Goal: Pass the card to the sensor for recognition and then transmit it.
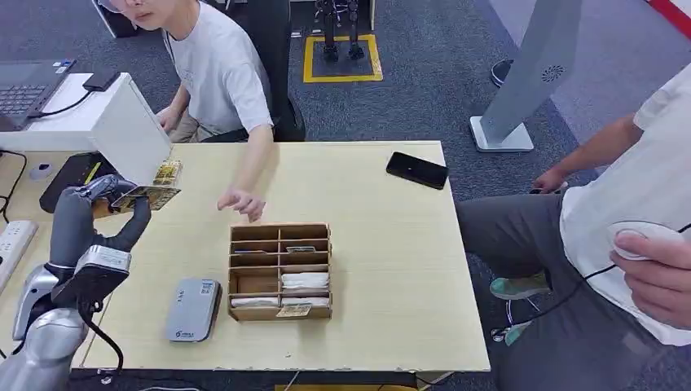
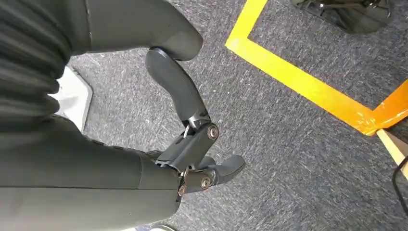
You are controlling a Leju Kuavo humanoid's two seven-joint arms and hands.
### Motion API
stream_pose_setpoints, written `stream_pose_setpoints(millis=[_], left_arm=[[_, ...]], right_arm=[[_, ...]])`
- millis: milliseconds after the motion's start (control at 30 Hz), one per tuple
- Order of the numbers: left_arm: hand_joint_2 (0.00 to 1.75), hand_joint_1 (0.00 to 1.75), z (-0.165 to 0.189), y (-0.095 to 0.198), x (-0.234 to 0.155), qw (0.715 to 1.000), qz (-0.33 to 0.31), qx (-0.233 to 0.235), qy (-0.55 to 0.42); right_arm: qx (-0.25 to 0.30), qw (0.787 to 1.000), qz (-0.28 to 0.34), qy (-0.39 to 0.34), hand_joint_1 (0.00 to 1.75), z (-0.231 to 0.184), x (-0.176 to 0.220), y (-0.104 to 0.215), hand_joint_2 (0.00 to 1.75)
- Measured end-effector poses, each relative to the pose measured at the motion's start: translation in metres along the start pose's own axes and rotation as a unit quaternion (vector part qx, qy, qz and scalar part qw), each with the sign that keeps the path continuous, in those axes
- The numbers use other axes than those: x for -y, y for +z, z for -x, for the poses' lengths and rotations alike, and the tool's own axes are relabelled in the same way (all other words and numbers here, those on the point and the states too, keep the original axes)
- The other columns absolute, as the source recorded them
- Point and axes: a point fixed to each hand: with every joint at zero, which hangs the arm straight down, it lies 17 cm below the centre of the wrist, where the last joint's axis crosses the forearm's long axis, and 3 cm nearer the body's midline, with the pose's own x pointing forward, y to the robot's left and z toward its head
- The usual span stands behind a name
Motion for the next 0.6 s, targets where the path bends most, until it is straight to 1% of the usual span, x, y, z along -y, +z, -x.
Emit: stream_pose_setpoints(millis=[200,333,600], left_arm=[[1.75,1.75,0.025,-0.013,-0.023,0.991,-0.031,-0.037,-0.123],[1.75,1.75,0.041,-0.014,-0.025,0.984,-0.032,-0.057,-0.165],[1.75,1.75,0.053,-0.009,-0.022,0.980,-0.027,-0.069,-0.186]], right_arm=[[-0.004,1.000,-0.001,-0.007,0.00,0.000,-0.006,0.004,1.75],[-0.006,1.000,-0.003,-0.014,0.00,0.001,-0.010,0.006,1.75],[-0.006,1.000,-0.009,-0.008,0.00,0.004,-0.015,0.009,1.75]])
